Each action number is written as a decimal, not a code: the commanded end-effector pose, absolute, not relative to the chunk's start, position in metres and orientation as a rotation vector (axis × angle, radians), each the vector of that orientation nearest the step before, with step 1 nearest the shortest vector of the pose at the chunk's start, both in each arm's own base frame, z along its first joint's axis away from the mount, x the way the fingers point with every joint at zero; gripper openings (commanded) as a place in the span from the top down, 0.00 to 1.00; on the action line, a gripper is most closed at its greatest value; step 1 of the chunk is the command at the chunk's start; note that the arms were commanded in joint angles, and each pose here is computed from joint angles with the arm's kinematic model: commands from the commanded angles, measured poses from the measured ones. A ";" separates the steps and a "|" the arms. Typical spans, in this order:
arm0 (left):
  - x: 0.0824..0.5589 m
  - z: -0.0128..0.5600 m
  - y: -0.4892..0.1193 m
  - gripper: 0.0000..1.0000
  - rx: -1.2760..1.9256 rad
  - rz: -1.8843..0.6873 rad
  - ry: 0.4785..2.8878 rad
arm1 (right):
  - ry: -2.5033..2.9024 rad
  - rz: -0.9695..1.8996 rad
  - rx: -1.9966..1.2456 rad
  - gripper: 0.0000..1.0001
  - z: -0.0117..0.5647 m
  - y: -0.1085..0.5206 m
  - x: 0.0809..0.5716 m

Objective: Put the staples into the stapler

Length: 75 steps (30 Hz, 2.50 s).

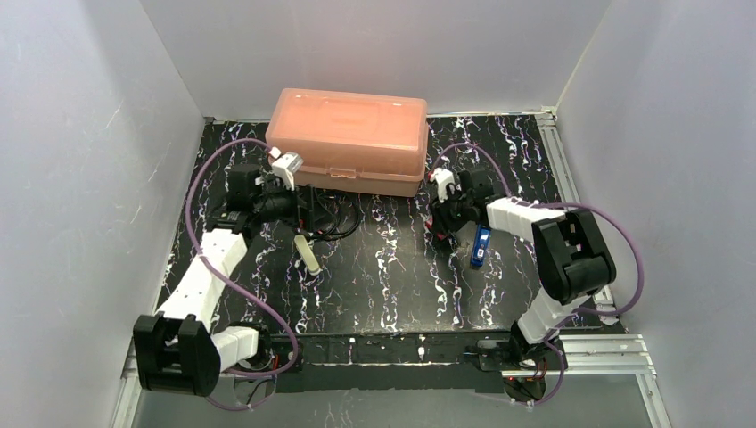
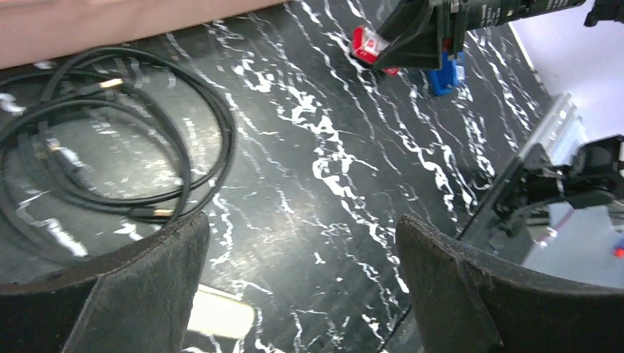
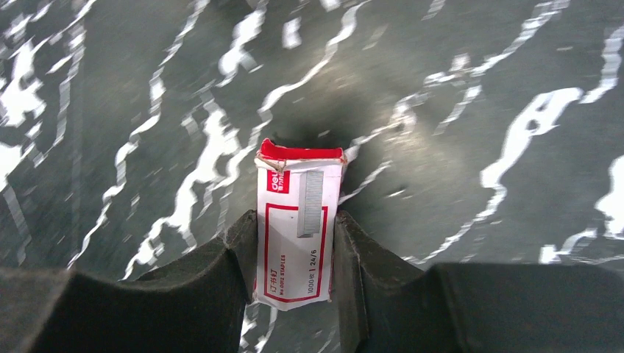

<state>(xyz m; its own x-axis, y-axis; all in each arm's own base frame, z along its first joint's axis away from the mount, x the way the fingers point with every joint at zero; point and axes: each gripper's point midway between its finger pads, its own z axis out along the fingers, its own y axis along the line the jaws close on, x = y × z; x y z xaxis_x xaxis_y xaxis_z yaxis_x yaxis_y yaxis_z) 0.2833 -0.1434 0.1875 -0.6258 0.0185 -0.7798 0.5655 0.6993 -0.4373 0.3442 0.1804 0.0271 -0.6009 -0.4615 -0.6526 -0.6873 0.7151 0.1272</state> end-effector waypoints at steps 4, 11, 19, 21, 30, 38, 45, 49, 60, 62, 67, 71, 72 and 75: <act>0.276 0.190 -0.209 0.13 0.460 -1.159 2.186 | 2.026 0.704 -1.191 0.79 0.071 0.243 0.287; 0.276 0.157 -0.267 0.26 0.395 -1.361 2.288 | 1.968 0.819 -1.242 0.75 0.081 0.269 0.266; 0.277 0.124 -0.300 0.32 0.344 -1.470 2.419 | 1.929 0.855 -1.295 0.75 0.084 0.279 0.256; 0.277 0.120 -0.303 0.36 0.329 -1.493 2.412 | 1.916 0.868 -1.315 0.75 0.084 0.280 0.253; 0.275 0.106 -0.307 0.50 0.332 -1.533 2.421 | 1.840 0.923 -1.398 0.75 0.084 0.285 0.241; 0.267 0.093 -0.309 0.57 0.312 -1.593 2.468 | 1.779 0.943 -1.438 0.75 0.087 0.287 0.236; 0.262 0.089 -0.311 0.59 0.308 -1.615 2.484 | 1.771 0.943 -1.445 0.75 0.088 0.287 0.237; 0.260 0.088 -0.312 0.61 0.310 -1.623 2.491 | 1.772 0.942 -1.444 0.75 0.089 0.287 0.237; 0.256 0.090 -0.311 0.68 0.324 -1.638 2.479 | 1.769 0.919 -1.449 0.75 0.090 0.286 0.239; 0.256 0.091 -0.310 0.68 0.328 -1.641 2.466 | 1.769 0.918 -1.451 0.75 0.090 0.285 0.239; 0.259 0.090 -0.305 0.70 0.286 -1.643 2.459 | 1.765 0.913 -1.456 0.75 0.090 0.285 0.239; 0.261 0.090 -0.303 0.71 0.268 -1.643 2.462 | 1.765 0.911 -1.459 0.75 0.090 0.285 0.239; 0.262 0.090 -0.304 0.71 0.266 -1.644 2.463 | 1.765 0.912 -1.460 0.75 0.090 0.285 0.239; 0.263 0.090 -0.305 0.71 0.253 -1.653 2.470 | 1.764 0.916 -1.460 0.75 0.090 0.285 0.239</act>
